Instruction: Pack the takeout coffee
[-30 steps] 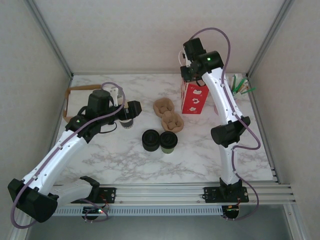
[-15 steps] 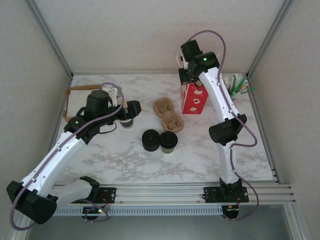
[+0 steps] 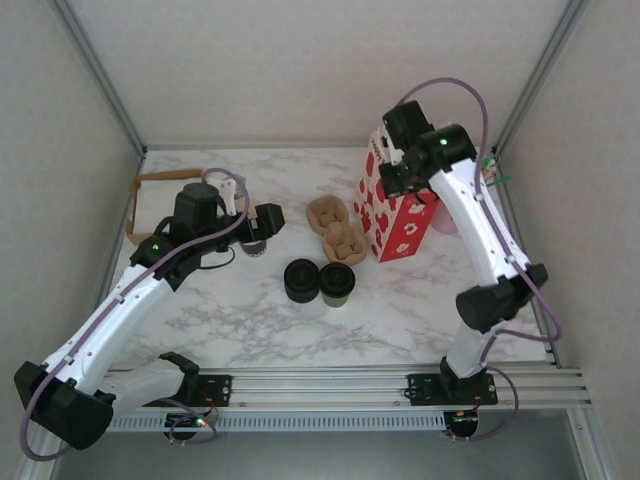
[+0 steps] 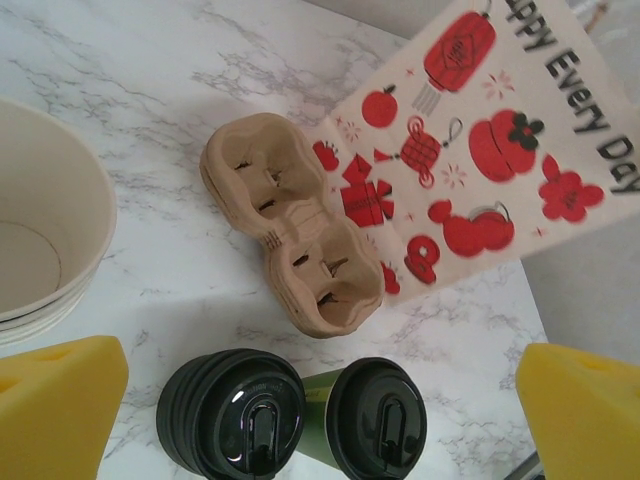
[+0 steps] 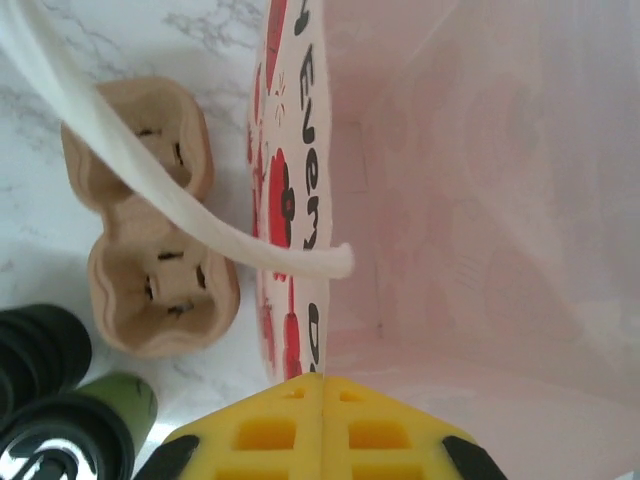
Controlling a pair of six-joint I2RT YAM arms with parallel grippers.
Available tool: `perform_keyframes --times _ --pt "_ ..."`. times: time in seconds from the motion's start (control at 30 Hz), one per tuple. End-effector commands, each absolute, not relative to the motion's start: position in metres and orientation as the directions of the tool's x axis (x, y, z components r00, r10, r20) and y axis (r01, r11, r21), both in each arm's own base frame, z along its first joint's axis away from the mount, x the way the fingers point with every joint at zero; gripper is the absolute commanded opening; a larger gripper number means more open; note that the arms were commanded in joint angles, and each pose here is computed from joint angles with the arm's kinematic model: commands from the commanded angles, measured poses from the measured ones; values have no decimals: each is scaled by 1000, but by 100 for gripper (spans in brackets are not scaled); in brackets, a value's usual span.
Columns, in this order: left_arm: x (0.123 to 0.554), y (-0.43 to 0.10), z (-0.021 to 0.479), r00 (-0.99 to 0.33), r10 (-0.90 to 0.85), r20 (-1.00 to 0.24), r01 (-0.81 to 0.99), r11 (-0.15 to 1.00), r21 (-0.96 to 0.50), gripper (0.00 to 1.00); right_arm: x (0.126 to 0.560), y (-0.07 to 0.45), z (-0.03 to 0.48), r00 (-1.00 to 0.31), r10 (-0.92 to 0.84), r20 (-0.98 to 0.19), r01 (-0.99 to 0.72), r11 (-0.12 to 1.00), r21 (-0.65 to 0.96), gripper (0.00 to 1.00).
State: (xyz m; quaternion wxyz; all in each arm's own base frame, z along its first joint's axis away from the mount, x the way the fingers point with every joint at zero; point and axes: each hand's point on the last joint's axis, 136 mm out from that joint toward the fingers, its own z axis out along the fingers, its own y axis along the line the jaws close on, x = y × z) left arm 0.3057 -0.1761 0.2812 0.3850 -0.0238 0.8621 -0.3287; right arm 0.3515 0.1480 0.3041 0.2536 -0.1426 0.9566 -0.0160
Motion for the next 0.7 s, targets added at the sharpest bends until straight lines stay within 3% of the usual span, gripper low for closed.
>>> perform_keyframes --times 0.0,0.3,0.67 --pt "305 -180 288 -694 -305 -652 238 758 -607 99 327 137 306 -838 -242 -489 -221 970 -101 0" --pt "305 -186 284 -704 -309 -640 242 742 -625 99 266 103 284 -875 -238 -421 -162 965 -207 0" --pt "300 -198 283 -716 -298 -631 253 732 -633 99 226 70 273 -908 -137 -396 -33 965 -259 0"
